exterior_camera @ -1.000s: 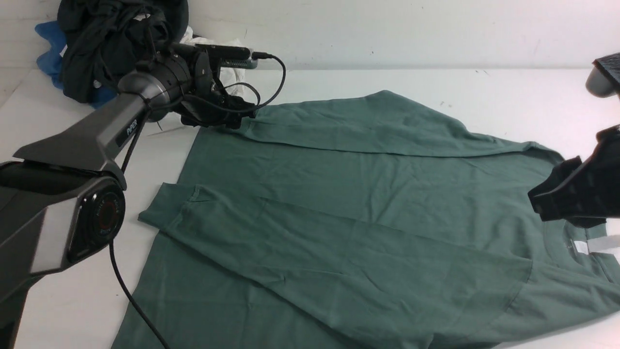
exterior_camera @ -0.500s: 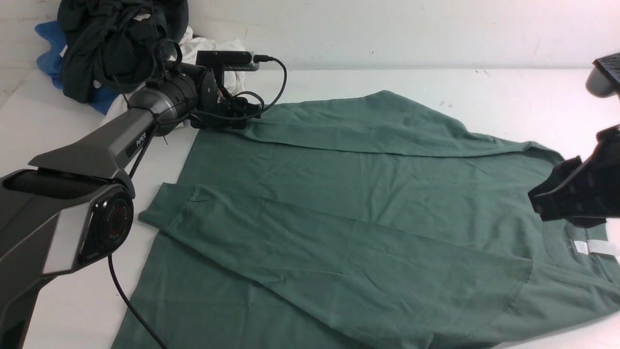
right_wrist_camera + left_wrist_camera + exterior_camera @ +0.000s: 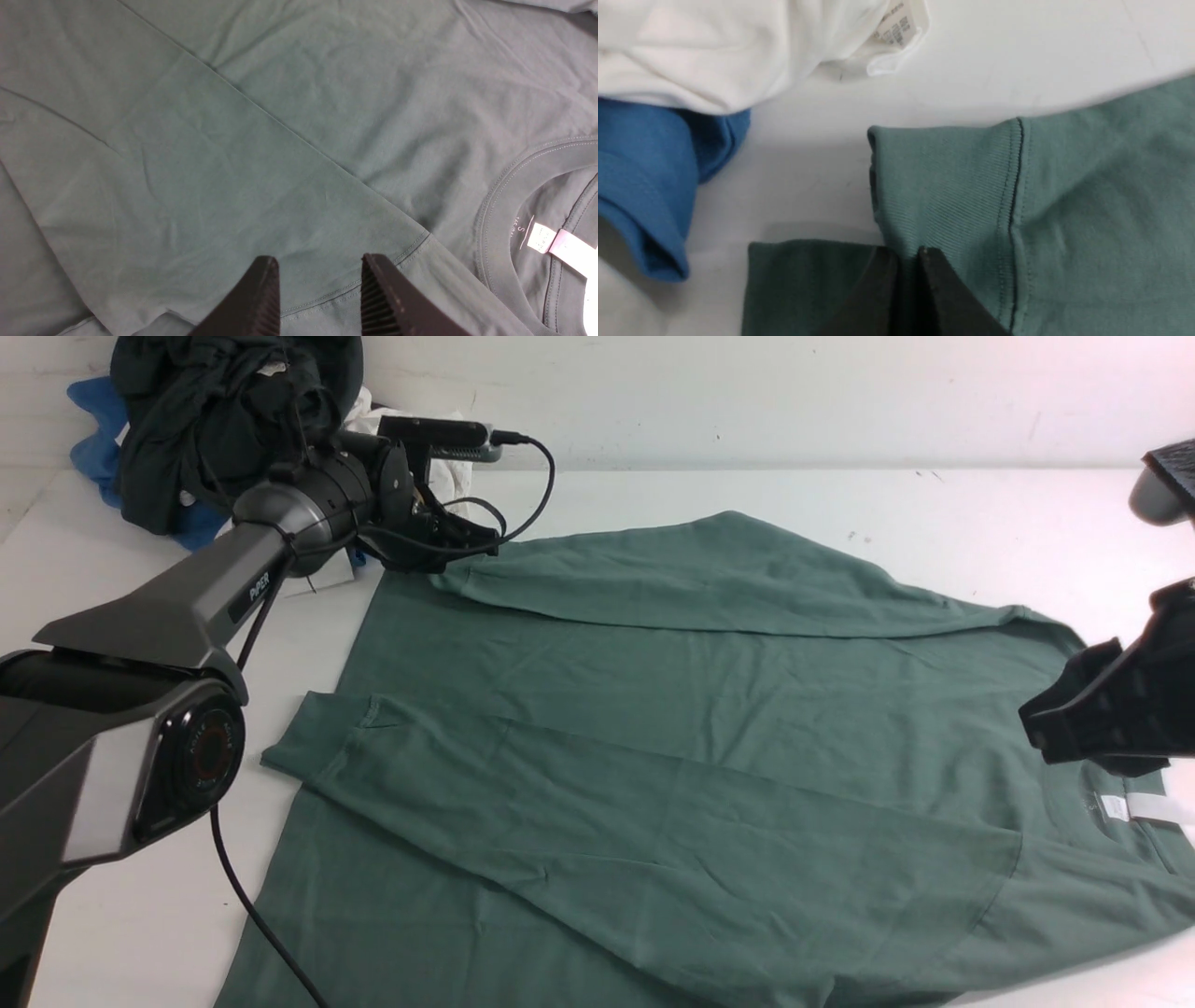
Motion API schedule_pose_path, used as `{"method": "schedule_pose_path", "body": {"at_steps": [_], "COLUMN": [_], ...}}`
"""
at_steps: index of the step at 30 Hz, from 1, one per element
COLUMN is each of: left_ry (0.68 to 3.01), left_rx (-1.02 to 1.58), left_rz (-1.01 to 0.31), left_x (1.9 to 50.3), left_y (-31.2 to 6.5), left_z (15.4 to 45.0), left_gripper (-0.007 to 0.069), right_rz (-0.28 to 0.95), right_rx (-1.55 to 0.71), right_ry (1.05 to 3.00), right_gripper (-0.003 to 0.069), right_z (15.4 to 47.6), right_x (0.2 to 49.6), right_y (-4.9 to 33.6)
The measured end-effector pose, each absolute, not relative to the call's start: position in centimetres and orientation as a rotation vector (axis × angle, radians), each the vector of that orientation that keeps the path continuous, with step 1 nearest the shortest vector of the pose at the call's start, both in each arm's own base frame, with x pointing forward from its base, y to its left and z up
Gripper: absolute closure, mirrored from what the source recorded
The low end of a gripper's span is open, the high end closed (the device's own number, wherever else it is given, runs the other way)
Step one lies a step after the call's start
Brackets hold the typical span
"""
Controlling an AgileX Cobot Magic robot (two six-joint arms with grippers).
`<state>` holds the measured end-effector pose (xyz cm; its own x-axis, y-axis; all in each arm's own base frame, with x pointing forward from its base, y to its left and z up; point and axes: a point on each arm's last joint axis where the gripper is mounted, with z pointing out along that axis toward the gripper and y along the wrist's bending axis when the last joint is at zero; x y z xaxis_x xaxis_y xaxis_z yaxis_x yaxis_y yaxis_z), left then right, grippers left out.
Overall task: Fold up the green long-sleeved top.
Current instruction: Use the left arm to clamp the cuff farthest from it, then use the left arm to drag and drop the cuff onto the cuff closest to the left arm
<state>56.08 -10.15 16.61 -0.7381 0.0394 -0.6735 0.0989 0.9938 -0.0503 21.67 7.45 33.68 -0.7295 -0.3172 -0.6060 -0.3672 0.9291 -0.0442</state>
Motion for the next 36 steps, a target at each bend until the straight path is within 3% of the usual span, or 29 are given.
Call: {"method": "schedule_pose_path", "body": {"at_steps": [7,17,22,27,36], "left_ry": [2.443,2.678,2.7,2.808,2.876], "left_rx": [0.123,0.257,0.253,0.247,0.22], "left_rz": [-0.088,-0.028,-0.046,-0.102,-0.131], "left_x": [55.1,49.6,47.0,42.6,34.4], "left_y": [-9.9,-9.8,-9.3,-8.9,-7.5], "left_z": [19.2,27.1,29.4,29.4,25.1], "left_gripper": [0.0602,0.0602,0.0602,0.0602,0.0602], "right_rz": [0.103,0.091,0.084,0.089,0.114], "right_rx": [-0.484,-0.494,-0.487,-0.476,-0.48], "right_ry": [2.444,2.456,2.405,2.339,2.303], "right_gripper": [0.0417,0.0417,0.0417,0.0417,0.0417], "right_z": [33.7,33.8,35.2,36.9,37.8], "right_x": [21.7,21.3,19.7,17.5,15.8], "right_y": [7.5,7.3,6.6,5.8,5.5]}}
